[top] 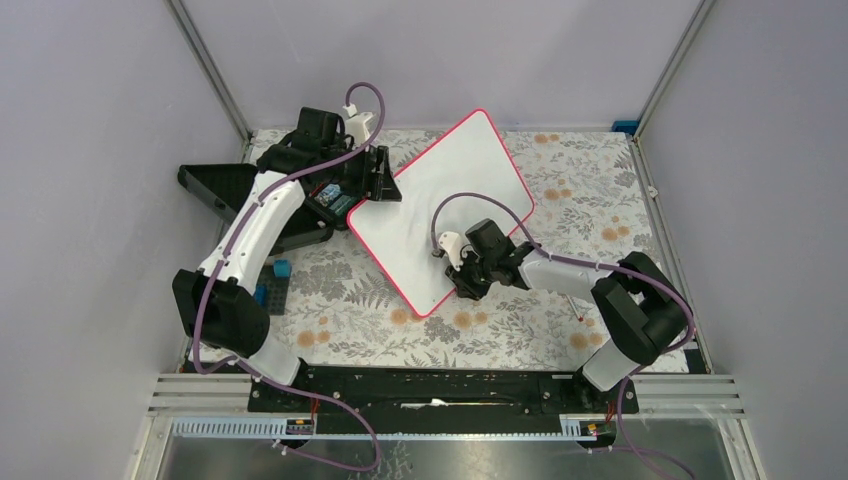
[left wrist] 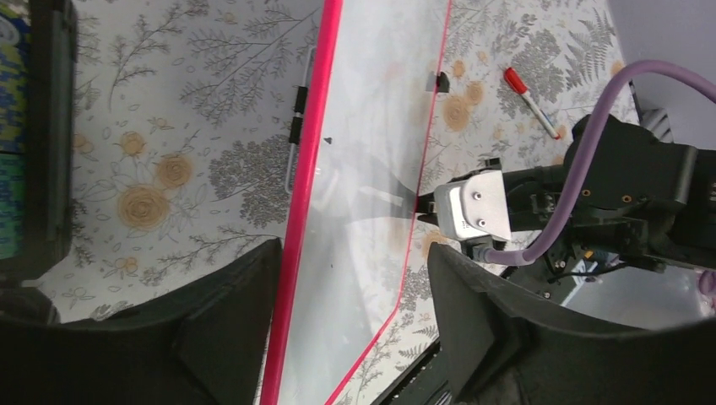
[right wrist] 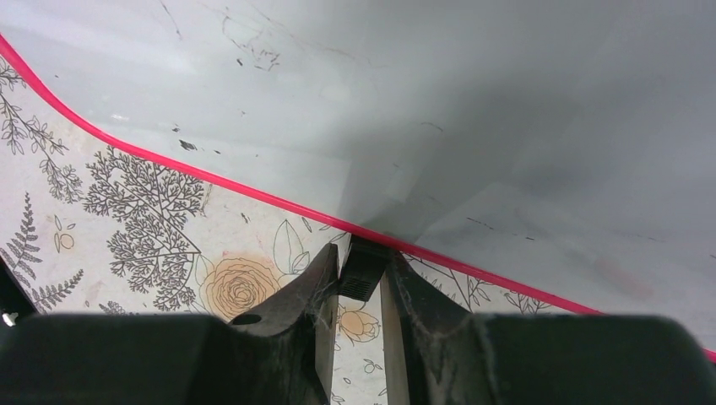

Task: Write a sentence on the whiteboard
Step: Move the whiteboard to the whiteboard stand.

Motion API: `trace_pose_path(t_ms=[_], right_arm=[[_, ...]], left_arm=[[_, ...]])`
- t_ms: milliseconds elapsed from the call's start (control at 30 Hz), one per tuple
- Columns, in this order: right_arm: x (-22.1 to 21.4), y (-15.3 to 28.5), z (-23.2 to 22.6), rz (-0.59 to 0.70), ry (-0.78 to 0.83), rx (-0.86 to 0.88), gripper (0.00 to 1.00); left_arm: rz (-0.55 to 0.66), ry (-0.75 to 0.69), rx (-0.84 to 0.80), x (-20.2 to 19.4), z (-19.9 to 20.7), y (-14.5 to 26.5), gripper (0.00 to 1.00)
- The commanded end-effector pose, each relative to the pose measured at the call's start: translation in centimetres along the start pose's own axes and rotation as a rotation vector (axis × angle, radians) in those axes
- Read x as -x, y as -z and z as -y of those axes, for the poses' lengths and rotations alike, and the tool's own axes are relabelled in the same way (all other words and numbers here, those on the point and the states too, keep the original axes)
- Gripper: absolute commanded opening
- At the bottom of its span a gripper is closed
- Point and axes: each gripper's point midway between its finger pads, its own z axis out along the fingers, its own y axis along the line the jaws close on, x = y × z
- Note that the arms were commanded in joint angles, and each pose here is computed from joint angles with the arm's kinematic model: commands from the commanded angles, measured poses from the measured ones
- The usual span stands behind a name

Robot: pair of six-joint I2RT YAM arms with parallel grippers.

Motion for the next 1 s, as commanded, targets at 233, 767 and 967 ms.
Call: trace_pose_path(t_ms=[233, 767, 967], right_arm=[[1.8, 0.4, -1.9, 0.108, 0.143, 0.058, 0.0], [1.8, 0.1, -1.8, 0.097, 0.139, 0.055, 0.0], [2.3, 0.1, -2.6, 0.113, 0.14, 0.097, 0.0]], left_arm=[[-0.1, 0.033, -0.053, -3.6, 1.0, 1.7, 0.25], [-0.181, -0.007, -0.074, -7.7, 1.7, 5.6, 0.0], [-0.195, 0.032, -0.081, -9.0, 1.8, 5.3, 0.06]])
